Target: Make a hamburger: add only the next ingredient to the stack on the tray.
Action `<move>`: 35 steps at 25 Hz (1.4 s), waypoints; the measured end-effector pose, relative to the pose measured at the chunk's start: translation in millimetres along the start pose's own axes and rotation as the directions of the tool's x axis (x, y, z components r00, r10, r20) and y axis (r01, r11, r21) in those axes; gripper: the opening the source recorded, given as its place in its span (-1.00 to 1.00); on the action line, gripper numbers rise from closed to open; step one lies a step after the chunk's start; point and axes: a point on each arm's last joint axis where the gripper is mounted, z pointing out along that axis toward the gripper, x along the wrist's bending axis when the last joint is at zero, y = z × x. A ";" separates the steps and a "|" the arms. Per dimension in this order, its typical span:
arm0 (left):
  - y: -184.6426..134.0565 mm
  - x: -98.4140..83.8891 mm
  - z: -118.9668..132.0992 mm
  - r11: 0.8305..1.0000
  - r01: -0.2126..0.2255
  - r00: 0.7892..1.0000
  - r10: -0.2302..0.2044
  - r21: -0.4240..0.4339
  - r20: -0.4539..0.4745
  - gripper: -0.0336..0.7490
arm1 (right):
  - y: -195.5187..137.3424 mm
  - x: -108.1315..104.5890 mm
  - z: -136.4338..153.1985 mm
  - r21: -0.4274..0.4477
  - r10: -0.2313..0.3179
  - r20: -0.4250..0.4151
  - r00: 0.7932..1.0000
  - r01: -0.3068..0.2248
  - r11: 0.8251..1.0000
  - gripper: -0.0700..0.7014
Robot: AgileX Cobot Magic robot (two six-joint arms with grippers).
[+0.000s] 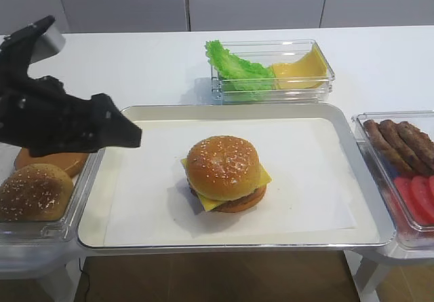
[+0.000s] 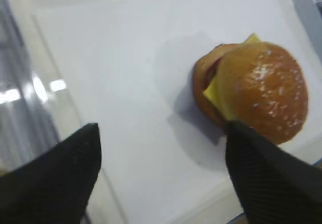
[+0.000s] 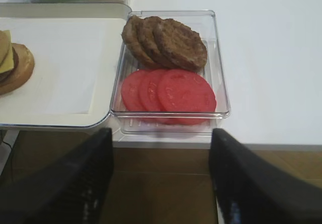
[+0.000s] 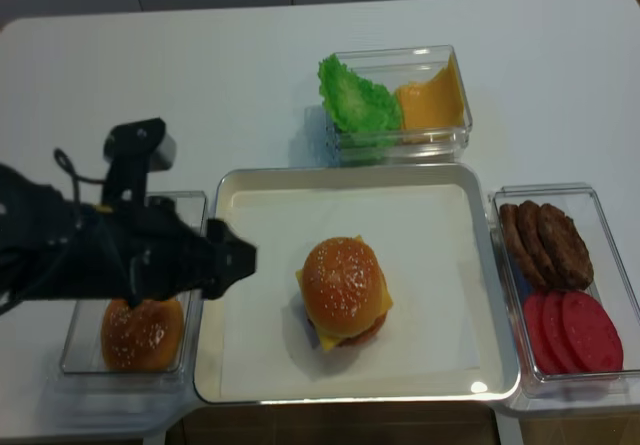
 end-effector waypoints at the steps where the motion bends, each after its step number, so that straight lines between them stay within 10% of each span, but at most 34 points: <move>1: -1.4 6.3 -4.8 1.000 -0.014 0.999 0.014 0.018 -0.038 0.53 | 0.0 0.0 0.0 0.000 0.000 0.000 1.000 0.000 1.000 0.40; 7: -10.7 30.6 -43.2 0.998 0.014 0.973 0.000 0.057 -0.231 0.49 | 0.0 0.0 0.0 0.000 0.000 0.000 1.000 0.000 1.000 0.40; 18: -45.5 30.0 -126.1 0.999 0.022 0.819 -0.033 -0.025 -0.572 0.44 | 0.0 0.0 0.0 0.000 0.000 0.000 1.000 0.000 1.000 0.40; 35: -138.7 -8.5 -205.8 0.944 -0.103 0.824 -0.096 -0.314 -0.559 0.44 | 0.0 0.0 0.0 0.000 0.000 0.000 1.000 0.000 1.000 0.40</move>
